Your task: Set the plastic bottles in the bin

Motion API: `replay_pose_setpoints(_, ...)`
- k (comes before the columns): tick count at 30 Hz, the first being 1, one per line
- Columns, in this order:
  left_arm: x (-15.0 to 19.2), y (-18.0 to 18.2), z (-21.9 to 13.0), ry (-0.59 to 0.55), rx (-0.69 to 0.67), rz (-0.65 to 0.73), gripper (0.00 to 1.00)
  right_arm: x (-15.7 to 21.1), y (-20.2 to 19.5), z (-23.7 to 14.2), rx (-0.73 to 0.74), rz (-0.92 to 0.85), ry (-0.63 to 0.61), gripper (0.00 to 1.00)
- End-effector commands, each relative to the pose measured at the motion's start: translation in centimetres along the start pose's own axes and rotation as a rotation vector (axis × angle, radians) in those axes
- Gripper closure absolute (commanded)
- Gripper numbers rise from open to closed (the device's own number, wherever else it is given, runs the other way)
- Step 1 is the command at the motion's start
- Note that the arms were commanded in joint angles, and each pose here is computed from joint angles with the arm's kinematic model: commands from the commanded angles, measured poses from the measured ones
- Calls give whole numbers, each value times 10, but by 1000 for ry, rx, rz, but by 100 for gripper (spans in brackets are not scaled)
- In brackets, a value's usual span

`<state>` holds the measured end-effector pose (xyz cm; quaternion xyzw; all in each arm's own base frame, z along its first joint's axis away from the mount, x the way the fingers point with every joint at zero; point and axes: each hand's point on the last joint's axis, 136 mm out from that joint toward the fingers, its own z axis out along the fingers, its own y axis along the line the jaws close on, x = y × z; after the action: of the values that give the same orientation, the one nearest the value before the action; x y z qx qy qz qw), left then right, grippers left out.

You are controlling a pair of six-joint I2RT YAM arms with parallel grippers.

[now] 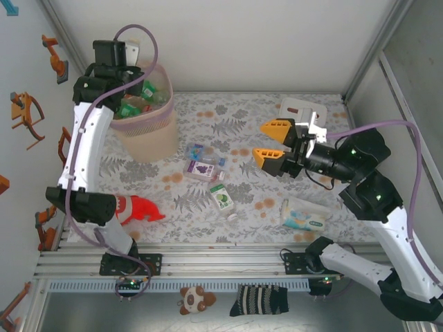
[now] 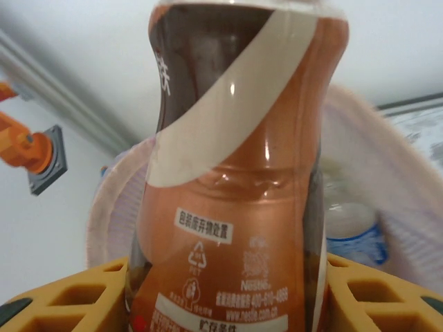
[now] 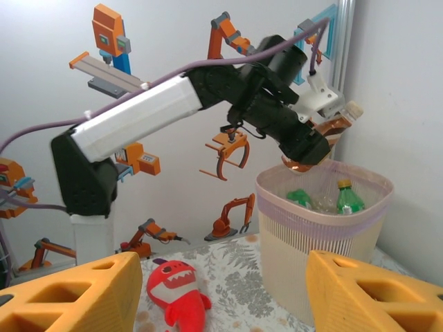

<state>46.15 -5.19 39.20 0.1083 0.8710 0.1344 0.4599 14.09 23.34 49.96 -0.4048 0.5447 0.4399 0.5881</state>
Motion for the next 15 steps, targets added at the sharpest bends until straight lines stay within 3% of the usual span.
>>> replay_pose_setpoints(1,21,15,15,113,-44,32,53,4,1,-3,6,-14,5,37)
replay_pose_setpoints(15,98,34,79,476,-90,-41,49,12,4,-11,19,-21,22,37)
